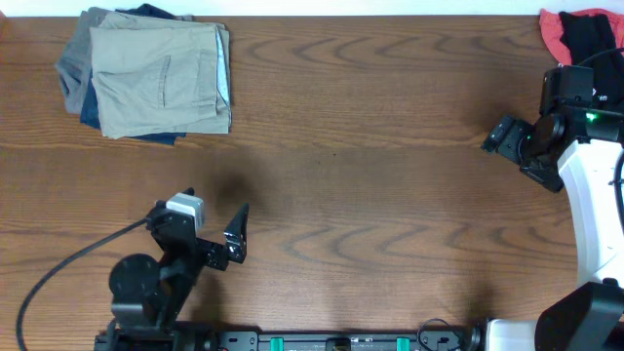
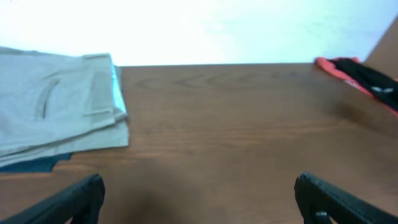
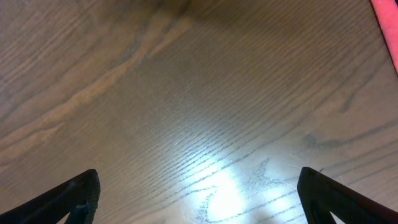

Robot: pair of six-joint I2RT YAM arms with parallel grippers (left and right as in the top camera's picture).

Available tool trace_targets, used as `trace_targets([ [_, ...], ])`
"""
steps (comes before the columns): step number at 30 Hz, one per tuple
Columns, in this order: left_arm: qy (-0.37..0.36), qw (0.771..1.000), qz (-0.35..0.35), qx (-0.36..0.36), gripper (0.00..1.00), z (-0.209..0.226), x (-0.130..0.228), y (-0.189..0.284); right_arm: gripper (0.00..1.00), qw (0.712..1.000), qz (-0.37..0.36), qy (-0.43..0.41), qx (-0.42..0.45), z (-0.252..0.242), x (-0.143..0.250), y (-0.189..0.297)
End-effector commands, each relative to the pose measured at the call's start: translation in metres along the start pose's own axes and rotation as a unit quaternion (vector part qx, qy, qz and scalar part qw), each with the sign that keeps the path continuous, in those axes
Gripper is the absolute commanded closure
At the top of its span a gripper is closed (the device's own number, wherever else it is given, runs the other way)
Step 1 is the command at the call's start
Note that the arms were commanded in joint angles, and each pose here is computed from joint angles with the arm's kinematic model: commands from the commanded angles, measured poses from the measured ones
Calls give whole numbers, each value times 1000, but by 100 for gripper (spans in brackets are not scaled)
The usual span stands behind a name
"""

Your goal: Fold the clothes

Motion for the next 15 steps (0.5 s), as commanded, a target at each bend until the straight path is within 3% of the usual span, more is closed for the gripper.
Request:
trace_targets([
  [1, -14, 999, -32, -34, 2, 11, 14, -3, 1, 1000, -9, 2, 1, -1, -2, 5],
  [15, -33, 991, -122, -49, 2, 32, 55, -23, 1, 1000, -9, 2, 1, -1, -2, 5],
])
Point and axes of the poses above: each gripper's point midway between its finger pads, its own y axis back along the fingers, its own z axis along the line the jaws close on, x = y × z, the point moved 7 cm from there along y, back along the fingers, and after that the axes turned 4 degrees about y, right-handed, at the moved point
